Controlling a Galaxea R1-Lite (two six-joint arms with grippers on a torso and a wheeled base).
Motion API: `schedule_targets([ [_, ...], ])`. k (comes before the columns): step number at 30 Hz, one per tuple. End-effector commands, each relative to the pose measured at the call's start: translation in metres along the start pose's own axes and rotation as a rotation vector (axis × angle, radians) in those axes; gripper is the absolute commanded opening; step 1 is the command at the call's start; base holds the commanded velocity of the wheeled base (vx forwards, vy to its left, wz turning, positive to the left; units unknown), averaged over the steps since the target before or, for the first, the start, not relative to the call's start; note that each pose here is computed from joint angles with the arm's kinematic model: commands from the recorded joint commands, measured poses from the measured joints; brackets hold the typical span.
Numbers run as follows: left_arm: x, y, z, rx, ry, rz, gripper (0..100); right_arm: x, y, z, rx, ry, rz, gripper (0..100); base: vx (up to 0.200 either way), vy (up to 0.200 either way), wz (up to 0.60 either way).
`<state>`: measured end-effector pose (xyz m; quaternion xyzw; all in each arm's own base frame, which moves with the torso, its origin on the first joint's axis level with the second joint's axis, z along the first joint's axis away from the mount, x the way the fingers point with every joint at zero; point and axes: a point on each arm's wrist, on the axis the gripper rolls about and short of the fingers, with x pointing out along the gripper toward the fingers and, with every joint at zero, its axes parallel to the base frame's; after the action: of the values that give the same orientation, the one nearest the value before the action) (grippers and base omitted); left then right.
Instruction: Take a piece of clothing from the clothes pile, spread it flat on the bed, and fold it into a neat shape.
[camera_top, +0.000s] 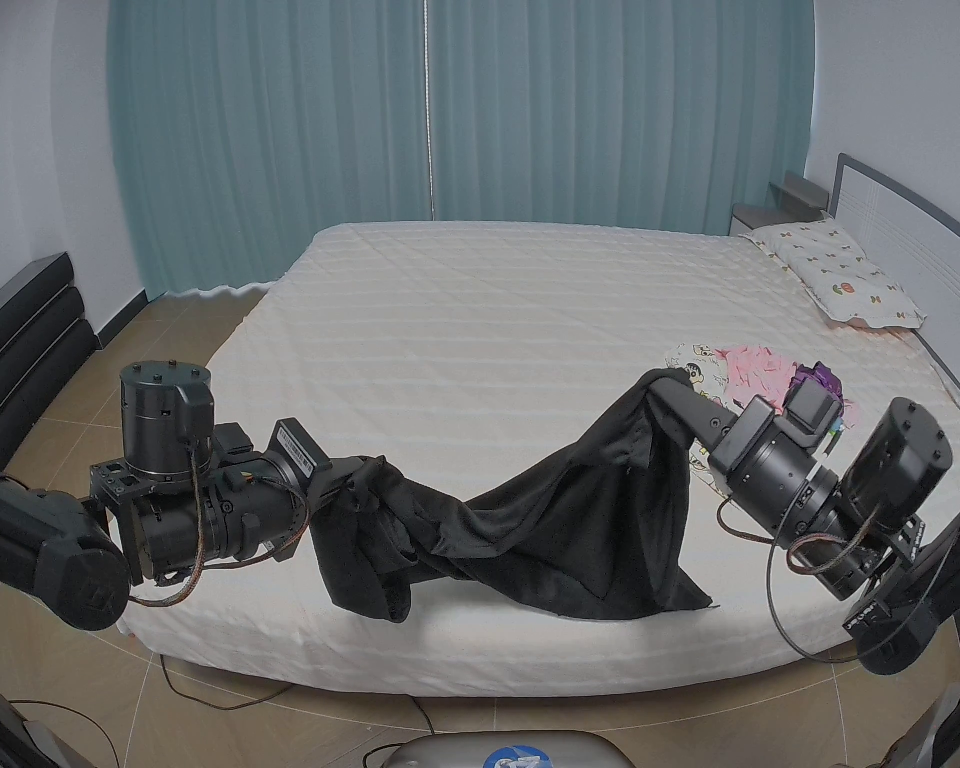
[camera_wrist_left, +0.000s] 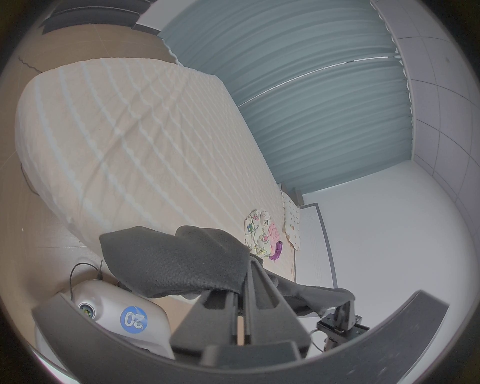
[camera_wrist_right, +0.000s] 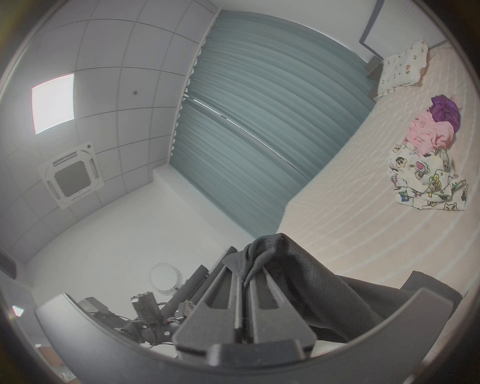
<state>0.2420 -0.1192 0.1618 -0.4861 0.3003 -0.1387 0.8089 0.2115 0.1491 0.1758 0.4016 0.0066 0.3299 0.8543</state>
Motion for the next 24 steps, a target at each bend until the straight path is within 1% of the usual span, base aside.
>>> schedule_targets([
  [1, -0.036, -0.029, 0.002, 0.021, -0.024, -0.121, 0, -0.041, 0.054, 0.054, -0.05, -0.118, 0.195, 0, -0.2, 0.0, 0.0],
  [3, -0.047, -0.04, 0.006, 0.021, -0.033, -0.156, 0, -0.052, 0.064, 0.072, -0.064, -0.125, 0.199, 0, 0.0, 0.0, 0.0],
  [5, -0.053, -0.046, 0.008, 0.021, -0.035, -0.16, 0, -0.057, 0.071, 0.086, -0.075, -0.141, 0.186, 0, 0.0, 0.0, 0.0],
  [7, -0.054, -0.052, 0.01, 0.019, -0.029, -0.148, 0, -0.055, 0.075, 0.103, -0.091, -0.174, 0.149, 0, 0.0, 0.0, 0.0],
  [9, -0.052, -0.054, 0.014, 0.012, -0.03, -0.132, 0, -0.047, 0.073, 0.116, -0.109, -0.197, 0.103, 0, 0.0, 0.0, 0.0],
  [11, -0.049, -0.054, 0.015, 0.006, -0.028, -0.118, 0, -0.039, 0.068, 0.125, -0.109, -0.207, 0.064, 0, 0.0, 0.0, 0.0],
  [12, -0.043, -0.052, 0.015, -0.008, -0.02, -0.098, 0, -0.03, 0.063, 0.132, -0.1, -0.213, 0.033, 0, 0.0, 0.0, 0.0],
  [13, -0.042, -0.051, 0.016, -0.01, -0.021, -0.096, 0, -0.029, 0.063, 0.132, -0.098, -0.213, 0.031, 0, 0.0, 0.0, 0.0],
  [14, -0.032, -0.047, 0.017, -0.02, -0.015, -0.069, 0, -0.018, 0.056, 0.139, -0.093, -0.22, -0.003, 0, 0.0, 0.0, 0.0],
  [15, -0.031, -0.047, 0.017, -0.02, -0.014, -0.066, 0, -0.017, 0.055, 0.139, -0.093, -0.22, -0.005, 0, 0.0, 0.0, 0.0],
  [16, -0.018, -0.042, 0.019, -0.029, -0.009, -0.036, 0, -0.003, 0.041, 0.142, -0.093, -0.217, -0.053, 0, 0.0, 0.0, 0.0],
  [17, -0.018, -0.042, 0.019, -0.029, -0.009, -0.036, 0, -0.003, 0.041, 0.142, -0.093, -0.217, -0.053, 0, 0.0, 0.0, 0.0],
  [18, -0.004, -0.037, 0.021, -0.038, -0.001, -0.004, 0, 0.009, 0.027, 0.141, -0.09, -0.212, -0.09, 0, 0.0, 0.0, 0.0],
  [19, 0.001, -0.035, 0.021, -0.04, 0.002, 0.007, 0, 0.012, 0.024, 0.14, -0.088, -0.207, -0.099, 0, 0.0, 0.0, 0.0],
  [23, 0.025, -0.019, 0.023, -0.057, 0.016, 0.073, 0, 0.033, -0.007, 0.125, -0.074, -0.15, -0.17, 0, 0.0, 0.0, 0.0],
  [24, 0.027, -0.017, 0.023, -0.06, 0.02, 0.081, 0, 0.035, -0.012, 0.123, -0.073, -0.143, -0.18, 0, 0.0, 0.0, 0.0],
])
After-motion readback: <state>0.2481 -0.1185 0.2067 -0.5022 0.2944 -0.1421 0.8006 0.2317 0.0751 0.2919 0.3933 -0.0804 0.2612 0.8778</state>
